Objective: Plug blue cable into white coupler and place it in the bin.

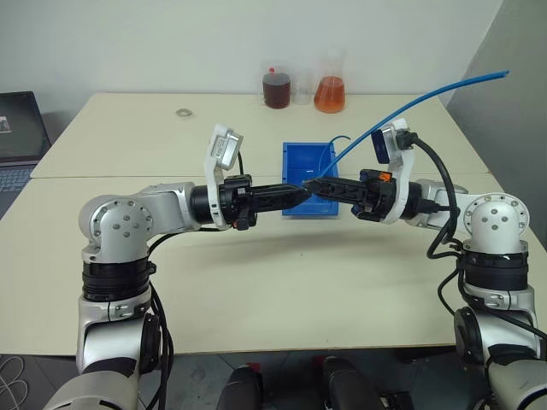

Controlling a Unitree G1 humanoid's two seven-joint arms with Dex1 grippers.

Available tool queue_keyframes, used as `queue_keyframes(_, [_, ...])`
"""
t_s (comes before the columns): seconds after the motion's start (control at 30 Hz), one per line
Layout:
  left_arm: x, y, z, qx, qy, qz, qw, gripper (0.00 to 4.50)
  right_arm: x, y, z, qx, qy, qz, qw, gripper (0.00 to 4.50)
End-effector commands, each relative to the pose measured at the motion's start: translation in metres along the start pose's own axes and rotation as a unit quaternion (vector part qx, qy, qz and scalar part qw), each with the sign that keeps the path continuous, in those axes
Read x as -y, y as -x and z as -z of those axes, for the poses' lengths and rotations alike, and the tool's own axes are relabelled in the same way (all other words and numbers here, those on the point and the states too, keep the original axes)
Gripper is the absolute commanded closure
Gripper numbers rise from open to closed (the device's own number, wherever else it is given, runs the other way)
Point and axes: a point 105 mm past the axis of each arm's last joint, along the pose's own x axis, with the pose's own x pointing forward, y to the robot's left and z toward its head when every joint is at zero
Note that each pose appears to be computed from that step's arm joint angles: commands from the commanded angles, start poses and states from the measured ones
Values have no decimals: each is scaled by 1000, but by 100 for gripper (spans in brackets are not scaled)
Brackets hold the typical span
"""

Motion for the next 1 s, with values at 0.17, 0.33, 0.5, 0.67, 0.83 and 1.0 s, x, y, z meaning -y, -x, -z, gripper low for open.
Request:
queue_keyframes(0.17, [11,7,-7,8,-24,17,1000,279,-8,-1,-11,11,27,-6,1000,436])
queue_keyframes(0.33, [11,32,-1,5,-16,-15,1000,184,-5,2,-14,16,30,5,999,436])
queue_keyframes(0.5, [4,60,24,-15,-45,-107,993,95,-4,2,-14,13,36,9,999,436])
queue_keyframes(0.67, [-30,105,42,-41,-129,-297,945,0,-5,0,-11,3,48,5,999,436])
queue_keyframes(0.83, [-72,209,58,-62,-227,-601,764,0,-5,-8,-9,-2,56,-9,998,436])
queue_keyframes(1.0, [-70,269,77,-86,-237,-676,693,0,-3,-13,-8,-6,59,-17,998,436])
